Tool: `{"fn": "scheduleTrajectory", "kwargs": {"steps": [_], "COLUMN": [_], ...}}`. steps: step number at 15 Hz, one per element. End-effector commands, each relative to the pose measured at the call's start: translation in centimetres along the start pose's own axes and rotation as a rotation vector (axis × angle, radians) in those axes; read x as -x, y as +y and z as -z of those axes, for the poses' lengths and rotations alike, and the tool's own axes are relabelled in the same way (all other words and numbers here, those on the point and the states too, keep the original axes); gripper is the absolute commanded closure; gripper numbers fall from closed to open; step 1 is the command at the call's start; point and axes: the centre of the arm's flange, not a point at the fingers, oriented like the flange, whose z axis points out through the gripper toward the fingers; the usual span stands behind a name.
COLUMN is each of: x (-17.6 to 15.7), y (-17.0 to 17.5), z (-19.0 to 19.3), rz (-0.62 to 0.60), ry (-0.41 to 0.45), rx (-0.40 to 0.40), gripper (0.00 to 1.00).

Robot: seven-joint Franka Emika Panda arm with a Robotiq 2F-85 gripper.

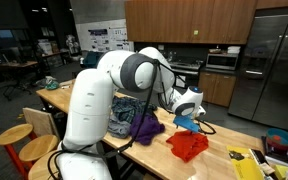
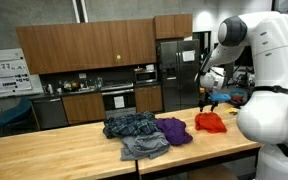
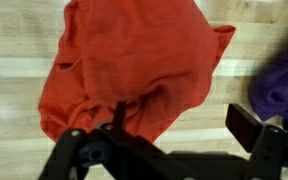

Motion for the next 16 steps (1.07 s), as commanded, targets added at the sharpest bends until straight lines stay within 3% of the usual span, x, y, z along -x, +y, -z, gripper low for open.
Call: {"fn": "scheduleTrajectory", "kwargs": {"steps": [1,9,15,16], "x": [-0.3,-1.3,-4.0,-4.3], "y": [0.5,3.1,2.6,2.5], "z": [0.7,2.3,-0.7,-1.4], "rz": [0.012,0.02,-0.048,-0.047], "ry": [-0.033,-0.184,-0.156,-0.161], "rx": [0.003,0.037,0.033,0.022], "gripper": [0.0,0.0,0.0,0.25]}}
